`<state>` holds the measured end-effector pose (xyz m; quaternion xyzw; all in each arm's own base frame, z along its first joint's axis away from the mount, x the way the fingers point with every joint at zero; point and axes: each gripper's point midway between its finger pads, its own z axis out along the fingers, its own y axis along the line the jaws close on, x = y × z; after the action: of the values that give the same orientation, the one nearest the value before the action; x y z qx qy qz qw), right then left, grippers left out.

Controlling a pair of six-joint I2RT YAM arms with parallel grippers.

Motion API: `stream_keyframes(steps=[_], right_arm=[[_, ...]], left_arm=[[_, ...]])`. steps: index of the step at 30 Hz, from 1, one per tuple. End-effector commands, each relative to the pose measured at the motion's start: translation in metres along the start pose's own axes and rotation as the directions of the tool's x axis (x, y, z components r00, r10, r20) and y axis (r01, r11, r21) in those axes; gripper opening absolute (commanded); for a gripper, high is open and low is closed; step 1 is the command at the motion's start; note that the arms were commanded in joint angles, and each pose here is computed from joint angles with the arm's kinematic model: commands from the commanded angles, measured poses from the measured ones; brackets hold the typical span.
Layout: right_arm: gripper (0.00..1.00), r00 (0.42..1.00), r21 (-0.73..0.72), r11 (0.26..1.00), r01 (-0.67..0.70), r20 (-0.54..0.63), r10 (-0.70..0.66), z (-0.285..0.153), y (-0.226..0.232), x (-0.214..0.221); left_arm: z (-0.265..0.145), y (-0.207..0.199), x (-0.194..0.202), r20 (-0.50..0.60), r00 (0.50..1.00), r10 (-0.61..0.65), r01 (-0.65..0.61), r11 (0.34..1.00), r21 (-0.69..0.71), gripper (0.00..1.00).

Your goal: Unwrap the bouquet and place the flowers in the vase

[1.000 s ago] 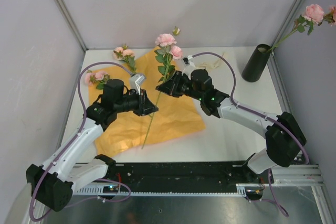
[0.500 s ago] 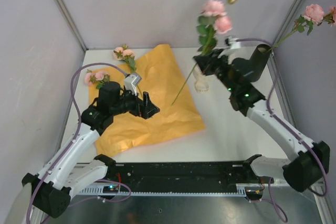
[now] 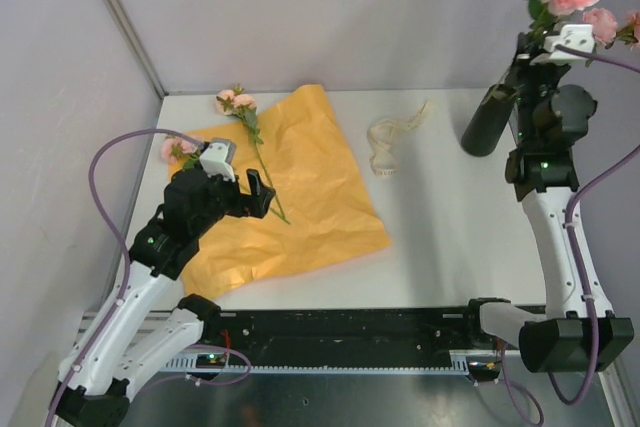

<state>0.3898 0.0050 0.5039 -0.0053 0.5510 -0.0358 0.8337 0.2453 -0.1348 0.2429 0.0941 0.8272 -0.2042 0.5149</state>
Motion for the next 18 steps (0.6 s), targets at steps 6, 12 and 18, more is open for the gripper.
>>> stream_keyframes(steps=[6, 12, 18], right_arm=[[0.00, 0.986, 0.168, 0.978, 0.121, 0.095, -0.138, 0.027, -0.075, -0.039], [0.00, 0.991, 0.171, 0.980, 0.102, 0.067, -0.114, 0.045, -0.088, -0.017], [0.00, 0.995, 0.167, 0.982, 0.090, 0.037, -0.098, 0.065, -0.094, 0.010]], left_arm=[[-0.023, 0.040, -0.024, 0.138, 0.990, 0.033, -0.001, 0.973, -0.230, 1.00], [-0.024, 0.043, -0.025, 0.143, 0.989, 0.038, -0.001, 0.969, -0.249, 1.00], [-0.027, 0.048, -0.026, 0.150, 0.988, 0.039, 0.004, 0.961, -0.278, 1.00]])
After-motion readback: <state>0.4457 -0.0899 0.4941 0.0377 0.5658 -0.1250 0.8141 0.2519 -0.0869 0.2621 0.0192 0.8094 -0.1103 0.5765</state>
